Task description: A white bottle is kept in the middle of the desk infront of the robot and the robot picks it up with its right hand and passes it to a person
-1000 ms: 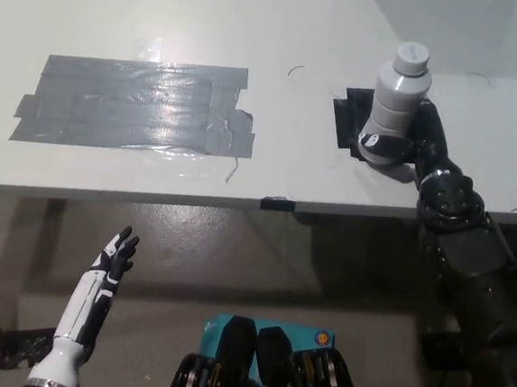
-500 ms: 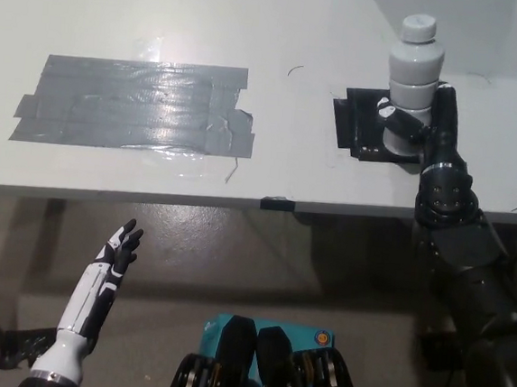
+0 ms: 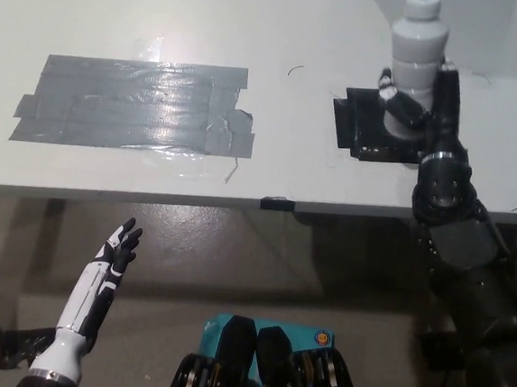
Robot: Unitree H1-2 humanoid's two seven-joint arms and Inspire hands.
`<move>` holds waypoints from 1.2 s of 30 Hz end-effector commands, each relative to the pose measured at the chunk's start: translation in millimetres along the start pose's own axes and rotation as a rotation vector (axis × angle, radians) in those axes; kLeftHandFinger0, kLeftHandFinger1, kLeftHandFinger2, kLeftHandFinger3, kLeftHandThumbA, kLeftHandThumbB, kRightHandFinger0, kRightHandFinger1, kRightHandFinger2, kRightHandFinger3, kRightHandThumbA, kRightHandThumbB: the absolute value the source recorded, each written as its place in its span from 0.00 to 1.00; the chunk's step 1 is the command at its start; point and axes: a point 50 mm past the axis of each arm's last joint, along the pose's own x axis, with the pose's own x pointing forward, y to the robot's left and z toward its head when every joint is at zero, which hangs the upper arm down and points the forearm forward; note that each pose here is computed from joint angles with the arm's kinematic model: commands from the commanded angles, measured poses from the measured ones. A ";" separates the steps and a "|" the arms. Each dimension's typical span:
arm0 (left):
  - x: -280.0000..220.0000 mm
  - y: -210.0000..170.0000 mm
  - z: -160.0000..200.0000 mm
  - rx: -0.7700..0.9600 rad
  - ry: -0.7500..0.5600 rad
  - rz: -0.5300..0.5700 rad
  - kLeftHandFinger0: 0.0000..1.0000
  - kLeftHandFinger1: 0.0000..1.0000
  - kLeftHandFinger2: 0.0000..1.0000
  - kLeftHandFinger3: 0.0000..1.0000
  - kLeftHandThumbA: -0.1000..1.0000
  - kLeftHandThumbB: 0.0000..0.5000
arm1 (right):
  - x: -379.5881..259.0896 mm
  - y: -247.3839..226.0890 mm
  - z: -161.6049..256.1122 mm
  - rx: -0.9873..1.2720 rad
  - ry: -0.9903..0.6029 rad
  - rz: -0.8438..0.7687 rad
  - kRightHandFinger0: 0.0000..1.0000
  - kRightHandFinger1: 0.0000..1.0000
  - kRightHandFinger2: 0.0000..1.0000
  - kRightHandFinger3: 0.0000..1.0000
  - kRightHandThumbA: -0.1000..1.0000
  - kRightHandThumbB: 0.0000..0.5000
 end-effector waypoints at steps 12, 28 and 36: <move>8.5 4.5 8.8 0.031 -0.043 -0.011 1.00 1.00 1.00 1.00 1.00 0.28 | -9.4 69.6 73.3 0.006 -0.131 0.299 0.00 0.41 0.79 0.79 0.00 0.29; 14.1 5.1 13.8 0.045 -0.048 -0.023 1.00 1.00 1.00 1.00 1.00 0.31 | 22.7 84.0 52.9 -0.074 0.141 0.318 0.02 0.31 0.71 0.72 0.00 0.34; 16.8 6.9 16.6 0.043 -0.049 -0.031 1.00 1.00 1.00 1.00 1.00 0.32 | 30.6 79.6 58.2 -0.099 0.161 0.311 0.00 0.35 0.74 0.69 0.00 0.36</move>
